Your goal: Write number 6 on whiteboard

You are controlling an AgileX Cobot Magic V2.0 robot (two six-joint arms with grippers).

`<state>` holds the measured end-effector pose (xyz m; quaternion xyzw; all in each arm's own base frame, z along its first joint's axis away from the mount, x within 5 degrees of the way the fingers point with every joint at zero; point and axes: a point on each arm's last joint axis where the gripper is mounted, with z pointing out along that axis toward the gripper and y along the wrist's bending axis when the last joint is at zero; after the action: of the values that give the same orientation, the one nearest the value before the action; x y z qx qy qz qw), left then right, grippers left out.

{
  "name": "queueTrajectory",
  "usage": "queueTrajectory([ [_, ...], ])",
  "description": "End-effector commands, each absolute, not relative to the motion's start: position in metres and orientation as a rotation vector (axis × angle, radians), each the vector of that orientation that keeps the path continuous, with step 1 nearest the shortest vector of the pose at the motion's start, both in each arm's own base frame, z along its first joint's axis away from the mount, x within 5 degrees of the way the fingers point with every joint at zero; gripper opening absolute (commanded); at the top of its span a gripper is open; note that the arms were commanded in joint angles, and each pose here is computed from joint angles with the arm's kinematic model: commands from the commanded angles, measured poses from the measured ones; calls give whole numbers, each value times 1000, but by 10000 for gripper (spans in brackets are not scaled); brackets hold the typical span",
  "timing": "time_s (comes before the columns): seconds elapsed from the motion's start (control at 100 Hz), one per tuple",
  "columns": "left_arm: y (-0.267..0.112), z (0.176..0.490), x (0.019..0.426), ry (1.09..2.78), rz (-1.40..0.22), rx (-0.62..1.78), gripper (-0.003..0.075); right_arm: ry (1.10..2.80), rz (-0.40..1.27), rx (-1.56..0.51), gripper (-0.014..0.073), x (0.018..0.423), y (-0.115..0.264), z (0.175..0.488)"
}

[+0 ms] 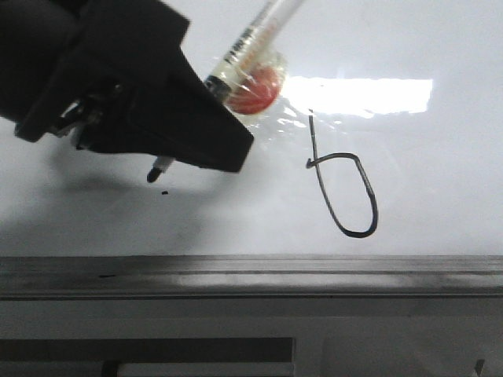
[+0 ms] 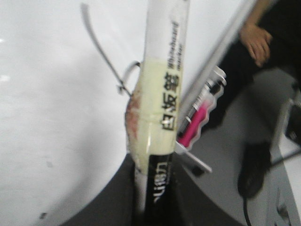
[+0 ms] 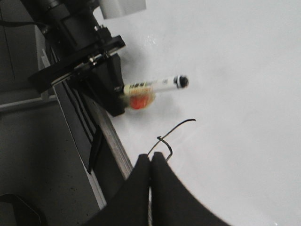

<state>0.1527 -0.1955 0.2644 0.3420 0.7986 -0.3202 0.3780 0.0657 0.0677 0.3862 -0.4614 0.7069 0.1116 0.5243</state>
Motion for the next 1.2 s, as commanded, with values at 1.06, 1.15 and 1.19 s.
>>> queueTrajectory([
  [1.06,-206,229,163,2056,-556,6,-19,1632,194,-990,-66,72,61,402],
  [1.15,-206,229,163,2056,-556,6,-19,1632,194,-990,-66,72,61,402],
  [1.19,-206,229,163,2056,-556,6,-19,1630,195,-989,-66,72,61,402],
])
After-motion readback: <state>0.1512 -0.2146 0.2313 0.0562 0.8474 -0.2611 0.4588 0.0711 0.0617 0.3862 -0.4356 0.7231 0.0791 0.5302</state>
